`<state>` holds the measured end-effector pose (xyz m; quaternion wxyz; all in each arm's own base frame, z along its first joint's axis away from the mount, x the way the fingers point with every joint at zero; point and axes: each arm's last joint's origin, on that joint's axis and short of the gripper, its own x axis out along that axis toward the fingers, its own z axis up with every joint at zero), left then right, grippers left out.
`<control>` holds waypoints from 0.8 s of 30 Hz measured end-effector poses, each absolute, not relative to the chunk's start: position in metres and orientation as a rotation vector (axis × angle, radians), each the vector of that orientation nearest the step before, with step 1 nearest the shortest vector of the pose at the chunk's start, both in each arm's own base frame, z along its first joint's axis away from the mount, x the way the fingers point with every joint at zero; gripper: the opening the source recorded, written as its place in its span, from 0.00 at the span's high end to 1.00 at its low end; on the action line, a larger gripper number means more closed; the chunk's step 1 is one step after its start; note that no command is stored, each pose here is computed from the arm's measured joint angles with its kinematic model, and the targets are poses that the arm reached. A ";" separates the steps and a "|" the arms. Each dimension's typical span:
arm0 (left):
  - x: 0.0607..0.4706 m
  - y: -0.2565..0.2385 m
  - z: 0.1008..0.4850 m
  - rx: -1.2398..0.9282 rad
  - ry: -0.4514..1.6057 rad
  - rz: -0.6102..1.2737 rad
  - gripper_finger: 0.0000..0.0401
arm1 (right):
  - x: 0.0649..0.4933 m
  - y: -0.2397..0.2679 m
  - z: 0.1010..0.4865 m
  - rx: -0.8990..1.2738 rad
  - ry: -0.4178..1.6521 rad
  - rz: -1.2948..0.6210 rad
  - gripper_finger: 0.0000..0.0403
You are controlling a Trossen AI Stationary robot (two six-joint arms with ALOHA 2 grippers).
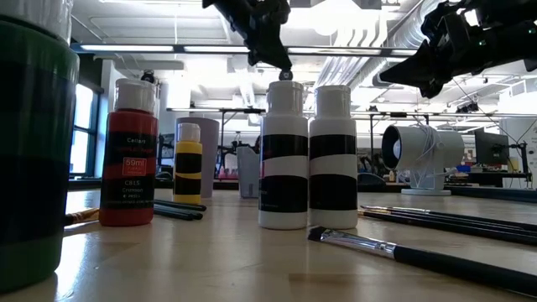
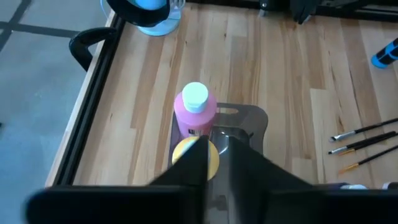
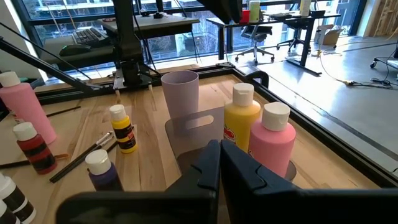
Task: Pick & Place Paint Supplies
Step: Put the silver paint brush into the purple cup
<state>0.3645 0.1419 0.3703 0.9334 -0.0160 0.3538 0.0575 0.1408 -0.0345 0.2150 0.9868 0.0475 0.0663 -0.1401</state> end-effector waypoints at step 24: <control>0.315 0.099 0.379 -0.094 1.045 -0.023 1.00 | 0.143 -0.035 0.211 0.173 0.160 -0.298 0.99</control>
